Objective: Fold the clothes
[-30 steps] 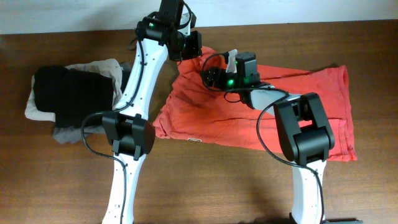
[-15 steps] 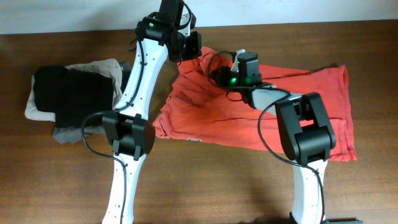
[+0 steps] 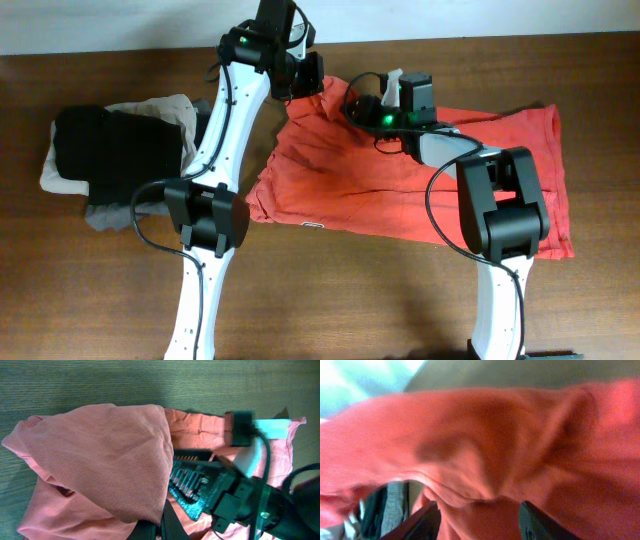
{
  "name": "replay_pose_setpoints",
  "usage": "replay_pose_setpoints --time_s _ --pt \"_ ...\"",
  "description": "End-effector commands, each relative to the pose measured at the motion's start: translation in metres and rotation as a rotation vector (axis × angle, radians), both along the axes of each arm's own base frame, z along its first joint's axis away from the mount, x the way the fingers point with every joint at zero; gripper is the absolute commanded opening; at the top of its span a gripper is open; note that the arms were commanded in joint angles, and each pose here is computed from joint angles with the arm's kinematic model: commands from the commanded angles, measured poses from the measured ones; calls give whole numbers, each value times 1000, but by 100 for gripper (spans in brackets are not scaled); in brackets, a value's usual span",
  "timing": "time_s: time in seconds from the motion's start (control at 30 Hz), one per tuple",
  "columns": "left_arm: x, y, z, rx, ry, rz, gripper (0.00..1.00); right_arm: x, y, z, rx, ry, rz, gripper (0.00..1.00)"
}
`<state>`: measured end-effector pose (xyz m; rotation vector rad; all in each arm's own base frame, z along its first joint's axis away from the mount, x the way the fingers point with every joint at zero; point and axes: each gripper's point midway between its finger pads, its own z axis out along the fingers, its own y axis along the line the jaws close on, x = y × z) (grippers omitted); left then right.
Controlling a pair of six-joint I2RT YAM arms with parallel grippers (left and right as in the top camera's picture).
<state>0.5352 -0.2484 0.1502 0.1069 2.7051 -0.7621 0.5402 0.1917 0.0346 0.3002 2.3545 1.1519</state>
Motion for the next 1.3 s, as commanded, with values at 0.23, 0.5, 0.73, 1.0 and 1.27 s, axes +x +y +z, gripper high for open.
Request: replay_pose_setpoints --time_s 0.23,0.5,0.73,1.0,1.27 --pt "2 0 7 -9 -28 -21 1 -1 5 -12 54 124 -92 65" --pt "-1 -6 8 -15 -26 -34 1 13 15 -11 40 34 -123 64" --pt "-2 -7 7 -14 -24 -37 1 14 16 -26 81 79 -154 50" --pt "-2 -7 7 -12 -24 -37 1 23 11 -5 133 -10 -103 16" --pt "-2 -6 7 -7 -28 -39 1 22 0 27 218 -77 -5 4"
